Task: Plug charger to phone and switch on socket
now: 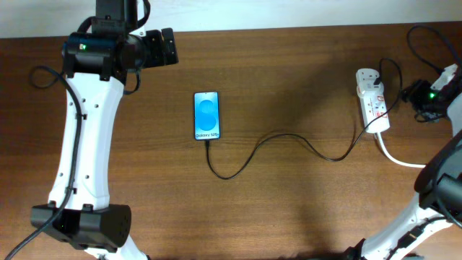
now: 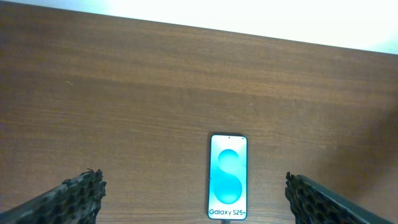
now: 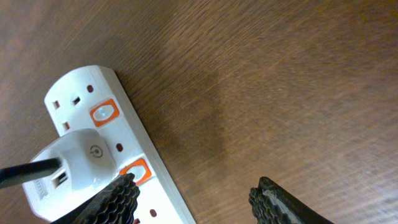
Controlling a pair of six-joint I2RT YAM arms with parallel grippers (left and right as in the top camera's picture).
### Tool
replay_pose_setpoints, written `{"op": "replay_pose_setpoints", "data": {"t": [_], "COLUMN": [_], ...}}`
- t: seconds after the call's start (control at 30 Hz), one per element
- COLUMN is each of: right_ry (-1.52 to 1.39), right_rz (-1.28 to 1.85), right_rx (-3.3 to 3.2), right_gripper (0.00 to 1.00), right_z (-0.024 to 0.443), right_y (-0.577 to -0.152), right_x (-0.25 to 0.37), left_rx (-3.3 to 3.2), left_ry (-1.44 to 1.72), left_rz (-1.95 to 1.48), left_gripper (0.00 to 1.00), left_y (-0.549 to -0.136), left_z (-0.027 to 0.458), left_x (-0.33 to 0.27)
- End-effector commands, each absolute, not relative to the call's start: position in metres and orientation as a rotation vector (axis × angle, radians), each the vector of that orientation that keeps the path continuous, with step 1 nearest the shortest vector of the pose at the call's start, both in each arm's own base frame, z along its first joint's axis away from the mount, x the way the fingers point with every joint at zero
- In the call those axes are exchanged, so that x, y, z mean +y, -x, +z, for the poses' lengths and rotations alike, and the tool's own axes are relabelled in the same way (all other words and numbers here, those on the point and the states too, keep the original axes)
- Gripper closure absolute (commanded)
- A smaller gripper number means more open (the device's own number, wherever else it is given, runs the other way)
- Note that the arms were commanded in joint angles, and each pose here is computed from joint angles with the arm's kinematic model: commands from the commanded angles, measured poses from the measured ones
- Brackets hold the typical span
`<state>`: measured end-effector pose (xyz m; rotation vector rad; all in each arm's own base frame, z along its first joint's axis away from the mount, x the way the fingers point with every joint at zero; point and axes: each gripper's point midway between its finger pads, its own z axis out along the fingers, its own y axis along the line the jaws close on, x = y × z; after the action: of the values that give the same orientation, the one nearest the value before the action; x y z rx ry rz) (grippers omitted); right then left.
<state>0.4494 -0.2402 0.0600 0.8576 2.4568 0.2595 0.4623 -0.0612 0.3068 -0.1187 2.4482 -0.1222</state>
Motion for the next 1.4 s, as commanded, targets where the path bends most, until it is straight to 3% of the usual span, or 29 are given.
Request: {"op": "replay_pose_setpoints", "data": {"t": [0.0, 0.67, 1.37], "right_ry": [-0.824, -0.755, -0.855], "right_rz": [0.277, 0.141, 0.280], "right_rx": [2.500, 2.574, 2.627], "right_gripper": [0.37, 0.37, 0.37], "right_z": [0.042, 0.026, -0.006], "right_y": [-0.457, -0.466, -0.457], "right_x": [-0.224, -0.205, -0.187], "left_rx": [2.431, 2.431, 2.456], "left_ry": [0.130, 0.129, 0.130], "left_rz": [-0.108, -0.108, -0.102], "left_gripper": [0.01, 0.01, 0.01], "left_y": [-0.460, -0.460, -0.455], "left_z": [0.314, 0.314, 0.310], "left_x": [-0.057, -0.057, -0.056]}}
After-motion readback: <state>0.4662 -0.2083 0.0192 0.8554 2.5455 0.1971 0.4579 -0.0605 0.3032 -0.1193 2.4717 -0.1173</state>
